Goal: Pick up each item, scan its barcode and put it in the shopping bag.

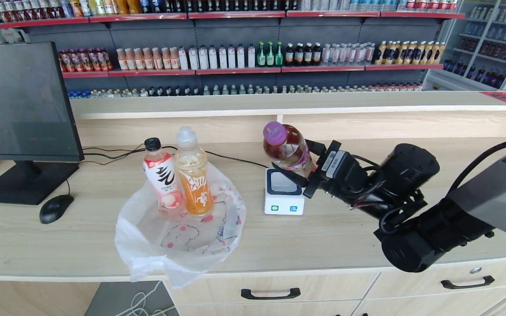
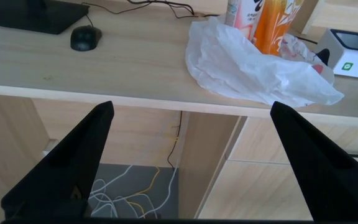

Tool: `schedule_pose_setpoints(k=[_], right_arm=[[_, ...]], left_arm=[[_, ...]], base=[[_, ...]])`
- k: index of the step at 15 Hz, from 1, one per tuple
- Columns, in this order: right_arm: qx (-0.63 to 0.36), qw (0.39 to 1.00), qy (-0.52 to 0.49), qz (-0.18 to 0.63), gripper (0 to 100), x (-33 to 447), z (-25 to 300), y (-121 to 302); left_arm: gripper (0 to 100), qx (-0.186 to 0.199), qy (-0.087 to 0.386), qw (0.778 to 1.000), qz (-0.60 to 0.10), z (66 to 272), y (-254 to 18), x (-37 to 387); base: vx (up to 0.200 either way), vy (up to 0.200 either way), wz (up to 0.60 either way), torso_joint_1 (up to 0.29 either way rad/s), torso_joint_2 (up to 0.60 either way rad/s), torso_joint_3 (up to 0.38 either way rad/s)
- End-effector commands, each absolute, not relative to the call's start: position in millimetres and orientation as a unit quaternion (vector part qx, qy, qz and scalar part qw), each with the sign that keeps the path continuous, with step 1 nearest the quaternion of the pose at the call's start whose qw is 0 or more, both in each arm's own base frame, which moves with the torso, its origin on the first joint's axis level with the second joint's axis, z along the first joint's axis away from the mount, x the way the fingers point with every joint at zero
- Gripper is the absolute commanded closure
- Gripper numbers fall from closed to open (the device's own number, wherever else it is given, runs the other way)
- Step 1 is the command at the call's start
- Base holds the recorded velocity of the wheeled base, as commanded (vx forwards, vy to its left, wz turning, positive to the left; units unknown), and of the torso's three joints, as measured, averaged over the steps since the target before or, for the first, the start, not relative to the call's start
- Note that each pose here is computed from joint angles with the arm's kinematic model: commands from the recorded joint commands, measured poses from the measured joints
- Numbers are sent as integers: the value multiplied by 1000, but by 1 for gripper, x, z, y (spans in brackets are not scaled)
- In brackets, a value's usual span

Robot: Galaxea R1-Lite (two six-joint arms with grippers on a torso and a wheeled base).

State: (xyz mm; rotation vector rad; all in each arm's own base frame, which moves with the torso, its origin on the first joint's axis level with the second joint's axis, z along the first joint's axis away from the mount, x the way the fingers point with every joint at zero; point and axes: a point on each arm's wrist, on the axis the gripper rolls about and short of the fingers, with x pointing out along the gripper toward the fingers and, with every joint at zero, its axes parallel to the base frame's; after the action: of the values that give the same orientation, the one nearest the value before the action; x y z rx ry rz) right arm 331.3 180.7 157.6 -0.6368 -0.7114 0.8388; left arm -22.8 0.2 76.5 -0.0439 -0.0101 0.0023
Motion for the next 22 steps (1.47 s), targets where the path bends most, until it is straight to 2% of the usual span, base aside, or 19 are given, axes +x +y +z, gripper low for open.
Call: schedule_pose_setpoints(k=[1, 6, 18, 22], right_arm=[[-304, 800, -332, 397, 100, 340, 150, 180], [-335, 786, -341, 392, 100, 351, 144, 168], [-344, 753, -370, 422, 100, 384, 121, 182], [-346, 751, -377, 418, 100, 389, 122, 182]], left_arm=[[0, -22, -5, 1000, 1, 77, 0, -23], [0, -21, -5, 1000, 1, 77, 0, -23], [0, -21, -7, 1000, 1, 77, 0, -23], [0, -21, -7, 1000, 1, 77, 0, -23]], base=[[0, 0, 0, 0, 0, 0], [0, 0, 0, 0, 0, 0], [0, 0, 0, 0, 0, 0], [0, 0, 0, 0, 0, 0]])
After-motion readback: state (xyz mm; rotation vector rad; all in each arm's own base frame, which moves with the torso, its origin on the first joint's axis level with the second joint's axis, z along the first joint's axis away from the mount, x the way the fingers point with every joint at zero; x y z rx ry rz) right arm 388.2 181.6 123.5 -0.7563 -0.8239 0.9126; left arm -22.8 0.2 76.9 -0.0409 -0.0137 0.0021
